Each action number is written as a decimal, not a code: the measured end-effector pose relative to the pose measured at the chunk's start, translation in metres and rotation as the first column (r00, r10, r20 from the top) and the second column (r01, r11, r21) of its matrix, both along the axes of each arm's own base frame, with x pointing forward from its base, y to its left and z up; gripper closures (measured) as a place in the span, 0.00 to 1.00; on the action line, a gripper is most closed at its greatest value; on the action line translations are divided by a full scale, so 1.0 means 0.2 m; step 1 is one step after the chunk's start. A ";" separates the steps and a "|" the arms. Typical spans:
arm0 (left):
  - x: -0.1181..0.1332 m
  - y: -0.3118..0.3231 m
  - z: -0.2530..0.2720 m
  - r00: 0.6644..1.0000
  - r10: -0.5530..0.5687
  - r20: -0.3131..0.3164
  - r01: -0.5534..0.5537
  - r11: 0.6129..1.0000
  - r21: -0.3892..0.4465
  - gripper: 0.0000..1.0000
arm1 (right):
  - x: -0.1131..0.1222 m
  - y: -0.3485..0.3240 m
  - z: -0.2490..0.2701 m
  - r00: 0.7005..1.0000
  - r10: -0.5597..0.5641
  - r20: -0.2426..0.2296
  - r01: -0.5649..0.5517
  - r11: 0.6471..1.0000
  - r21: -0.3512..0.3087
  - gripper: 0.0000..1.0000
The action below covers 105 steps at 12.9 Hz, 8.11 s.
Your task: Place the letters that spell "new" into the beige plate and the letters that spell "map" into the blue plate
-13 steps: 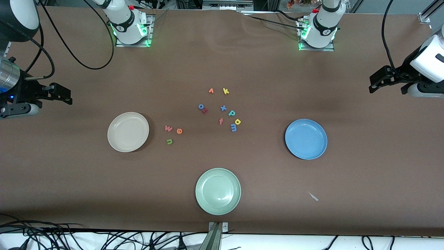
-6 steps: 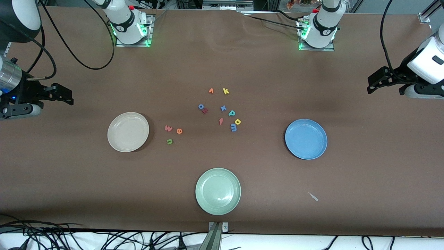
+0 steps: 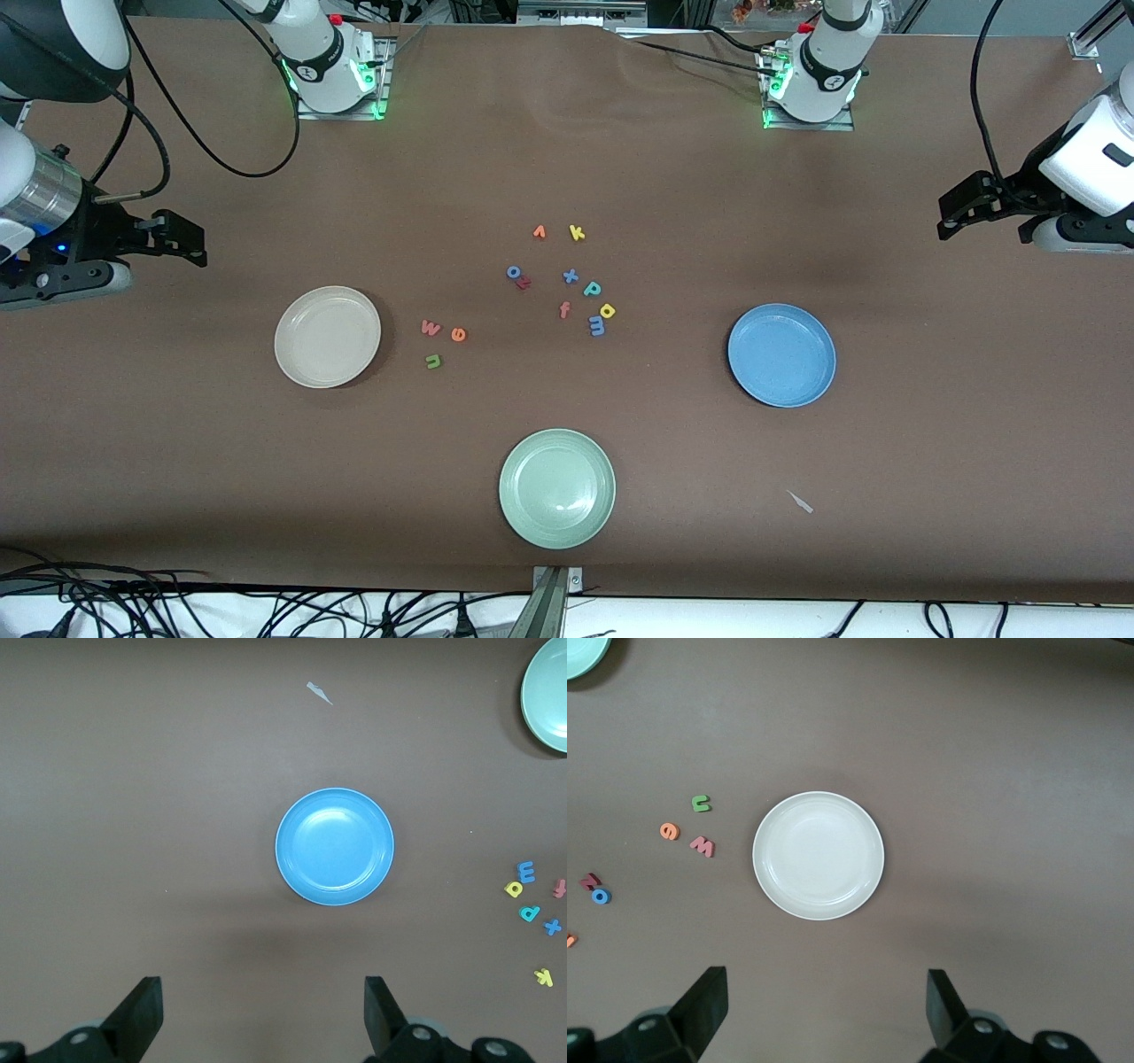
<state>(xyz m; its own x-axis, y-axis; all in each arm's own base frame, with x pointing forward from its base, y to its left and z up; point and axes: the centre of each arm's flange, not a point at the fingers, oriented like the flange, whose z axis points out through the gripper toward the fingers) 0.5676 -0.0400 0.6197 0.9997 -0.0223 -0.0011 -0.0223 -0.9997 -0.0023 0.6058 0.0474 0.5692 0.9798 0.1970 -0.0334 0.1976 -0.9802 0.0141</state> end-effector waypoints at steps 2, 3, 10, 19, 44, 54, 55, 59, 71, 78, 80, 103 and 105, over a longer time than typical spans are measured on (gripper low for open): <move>0.00 0.00 0.00 1.000 0.000 0.000 0.000 1.000 0.000 0.00 | 0.00 0.01 0.00 1.000 0.004 0.001 -0.004 1.000 0.000 0.00; 0.00 0.00 0.00 1.000 0.000 0.000 0.000 1.000 0.000 0.00 | 0.00 0.02 0.00 1.000 0.006 0.001 -0.006 1.000 0.000 0.00; 0.00 0.00 0.00 1.000 0.000 0.000 0.000 1.000 0.000 0.00 | 0.00 0.02 0.01 1.000 0.008 0.003 -0.008 1.000 0.000 0.00; 0.00 0.01 0.00 1.000 0.002 0.000 -0.002 1.000 0.000 0.00 | 0.00 0.02 0.01 1.000 0.007 0.003 -0.007 1.000 0.000 0.00; 0.00 0.01 0.00 1.000 0.002 0.000 -0.002 1.000 0.000 0.00 | 0.02 -0.05 0.02 1.000 -0.018 0.025 0.018 1.000 0.000 0.00; 0.00 0.01 0.00 1.000 0.002 0.000 -0.002 1.000 0.000 0.00 | 0.03 -0.09 0.02 0.999 -0.032 0.041 0.032 0.999 0.001 0.00; 0.00 0.01 0.00 1.000 0.002 0.000 -0.002 1.000 0.000 0.00 | 0.03 -0.09 0.02 0.999 -0.032 0.041 0.032 0.999 0.001 0.00; 0.00 0.01 0.00 1.000 0.002 0.000 -0.002 1.000 0.000 0.00 | 0.03 -0.09 0.02 0.999 -0.032 0.039 0.032 0.999 0.002 0.00; 0.00 0.01 0.00 1.000 0.002 0.000 -0.002 1.000 0.000 0.00 | 0.03 -0.04 0.01 0.999 -0.020 0.037 0.019 1.000 0.017 0.00; 0.00 0.01 0.00 1.000 0.002 0.000 -0.002 1.000 0.000 0.00 | 0.06 0.01 -0.06 1.000 -0.005 0.031 0.004 1.000 0.018 0.00; 0.00 0.01 0.00 1.000 0.002 0.000 -0.002 1.000 0.000 0.00 | 0.08 0.03 -0.07 0.999 0.000 0.037 -0.001 1.000 0.018 0.00; 0.18 -0.53 -0.69 0.947 -0.230 -0.224 0.218 0.973 -0.078 0.00 | 0.14 0.80 -1.39 0.877 -0.477 0.052 0.474 0.878 0.065 0.00; 0.28 -0.50 -0.80 0.949 -0.226 -0.220 0.210 0.973 -0.096 0.00 | 0.10 0.92 -1.51 0.845 -0.532 0.056 0.529 0.847 0.054 0.00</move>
<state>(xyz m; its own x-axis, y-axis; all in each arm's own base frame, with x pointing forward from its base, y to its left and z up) 0.6228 -0.1400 0.4604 0.9438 -0.2481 -0.2185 -0.2315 -0.9678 0.0987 0.6258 0.2313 0.2672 0.9349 -0.3535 0.0324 -0.3527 -0.9353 -0.0277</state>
